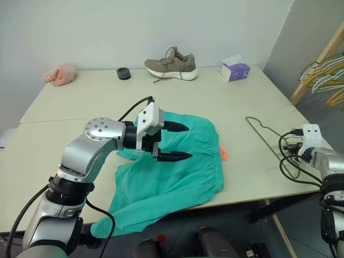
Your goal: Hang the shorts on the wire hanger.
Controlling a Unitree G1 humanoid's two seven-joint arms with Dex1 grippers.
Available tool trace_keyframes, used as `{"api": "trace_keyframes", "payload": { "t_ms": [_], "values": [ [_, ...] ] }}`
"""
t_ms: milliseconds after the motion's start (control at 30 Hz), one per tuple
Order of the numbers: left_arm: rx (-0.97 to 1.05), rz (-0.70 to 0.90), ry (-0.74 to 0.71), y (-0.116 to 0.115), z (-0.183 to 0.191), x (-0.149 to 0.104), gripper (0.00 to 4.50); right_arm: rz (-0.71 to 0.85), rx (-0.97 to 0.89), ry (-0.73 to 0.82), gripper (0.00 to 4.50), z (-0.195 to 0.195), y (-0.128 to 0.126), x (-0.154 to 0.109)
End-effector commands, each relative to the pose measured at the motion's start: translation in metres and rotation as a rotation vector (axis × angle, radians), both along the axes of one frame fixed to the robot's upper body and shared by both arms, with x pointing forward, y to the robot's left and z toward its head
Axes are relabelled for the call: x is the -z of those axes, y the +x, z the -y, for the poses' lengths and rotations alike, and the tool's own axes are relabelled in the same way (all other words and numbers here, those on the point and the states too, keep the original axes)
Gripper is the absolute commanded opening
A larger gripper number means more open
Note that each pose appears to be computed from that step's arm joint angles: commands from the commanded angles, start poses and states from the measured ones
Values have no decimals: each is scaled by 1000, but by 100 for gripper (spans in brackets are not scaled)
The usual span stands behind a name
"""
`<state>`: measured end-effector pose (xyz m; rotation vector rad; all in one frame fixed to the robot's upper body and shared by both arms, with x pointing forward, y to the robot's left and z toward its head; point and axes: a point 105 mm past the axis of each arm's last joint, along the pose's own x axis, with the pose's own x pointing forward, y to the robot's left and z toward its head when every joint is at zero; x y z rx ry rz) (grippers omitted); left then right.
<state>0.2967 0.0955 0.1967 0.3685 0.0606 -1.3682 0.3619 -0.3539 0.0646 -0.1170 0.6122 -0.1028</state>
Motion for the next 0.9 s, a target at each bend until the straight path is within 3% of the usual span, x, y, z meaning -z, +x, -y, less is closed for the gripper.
{"api": "trace_keyframes", "payload": {
  "t_ms": [33, 133, 267, 433, 667, 900],
  "values": [
    [-118, 77, -12, 17, -18, -11, 437, 21, -98, -42, 1, -17, 2, -2],
    [-200, 87, -21, 29, -31, -13, 437, 126, -185, -90, 1, -33, 11, -31],
    [-372, 108, -36, 56, -60, -21, 437, 303, -415, -156, 1, -84, 17, -84],
    [-460, 63, -105, 72, -76, -30, 437, 447, -609, -265, 1, -131, 14, -120],
    [-427, -64, -171, 71, -76, -32, 437, 583, -942, -498, 1, -189, -4, -147],
    [-294, -215, -102, 49, -66, -10, 437, 753, -1268, -735, 1, -247, -30, -160]
  ]
}}
